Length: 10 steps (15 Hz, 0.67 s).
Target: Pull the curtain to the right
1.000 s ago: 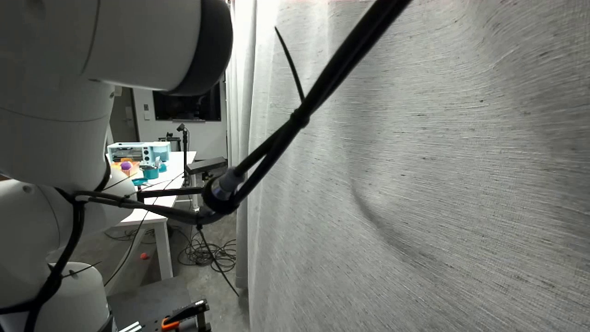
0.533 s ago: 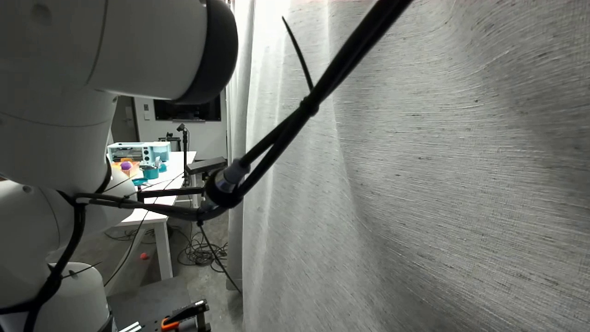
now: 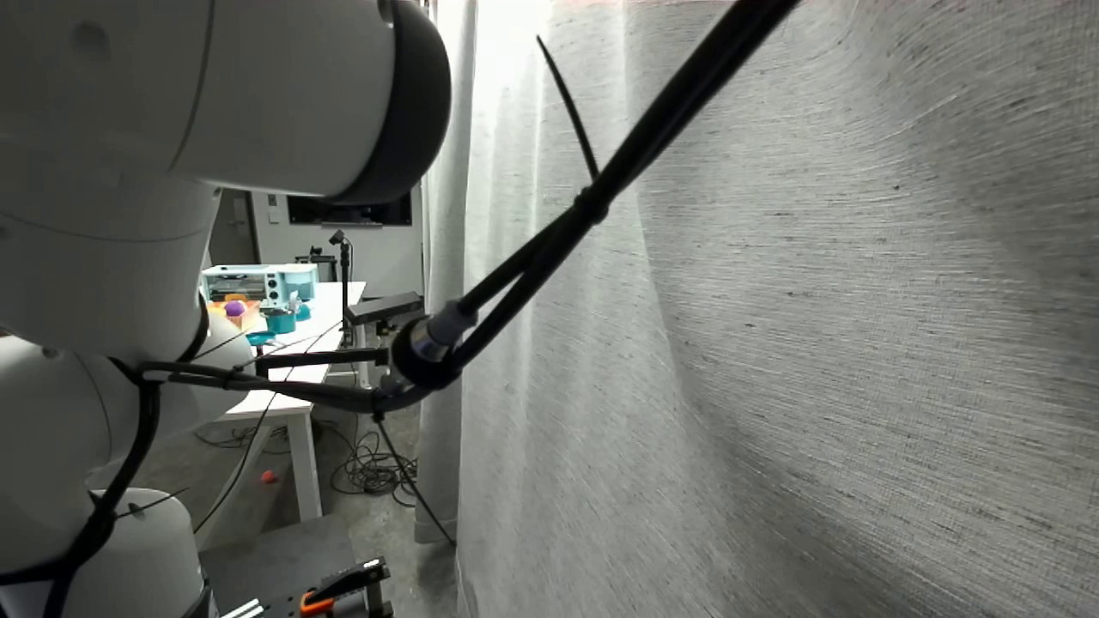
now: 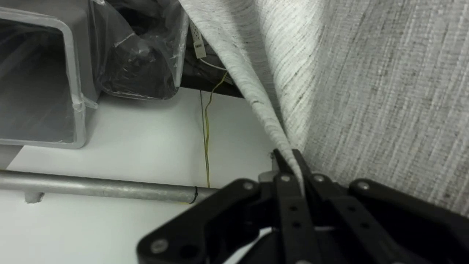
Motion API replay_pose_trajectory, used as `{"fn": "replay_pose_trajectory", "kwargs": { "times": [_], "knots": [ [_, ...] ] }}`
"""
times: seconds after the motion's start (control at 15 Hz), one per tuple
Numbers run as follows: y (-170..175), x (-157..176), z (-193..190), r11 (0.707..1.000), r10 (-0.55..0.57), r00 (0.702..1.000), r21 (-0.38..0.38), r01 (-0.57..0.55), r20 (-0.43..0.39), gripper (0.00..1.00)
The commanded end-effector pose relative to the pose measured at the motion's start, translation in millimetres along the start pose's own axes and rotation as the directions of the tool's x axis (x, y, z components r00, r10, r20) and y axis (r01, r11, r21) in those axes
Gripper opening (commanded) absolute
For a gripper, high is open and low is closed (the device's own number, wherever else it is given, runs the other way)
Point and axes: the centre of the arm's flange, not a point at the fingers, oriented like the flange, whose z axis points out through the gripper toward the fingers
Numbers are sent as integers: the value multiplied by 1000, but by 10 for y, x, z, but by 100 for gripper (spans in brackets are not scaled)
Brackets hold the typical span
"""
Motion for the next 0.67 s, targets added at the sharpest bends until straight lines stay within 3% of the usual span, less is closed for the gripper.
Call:
{"fn": "replay_pose_trajectory", "kwargs": {
  "times": [0.0, 0.33, 0.47, 0.53, 0.6],
  "knots": [
    [-70, 176, -159, 1000, -1, 1000, 24, 0, 20, 1],
    [-148, 76, -399, 997, 15, 995, 69, -21, 98, 1],
    [-169, 47, -478, 998, 11, 994, 63, -18, 112, 1],
    [-127, -118, -272, 999, -7, 995, 33, 4, 99, 3],
    [-132, -125, -312, 999, -9, 995, 33, 5, 103, 3]
  ]
}}
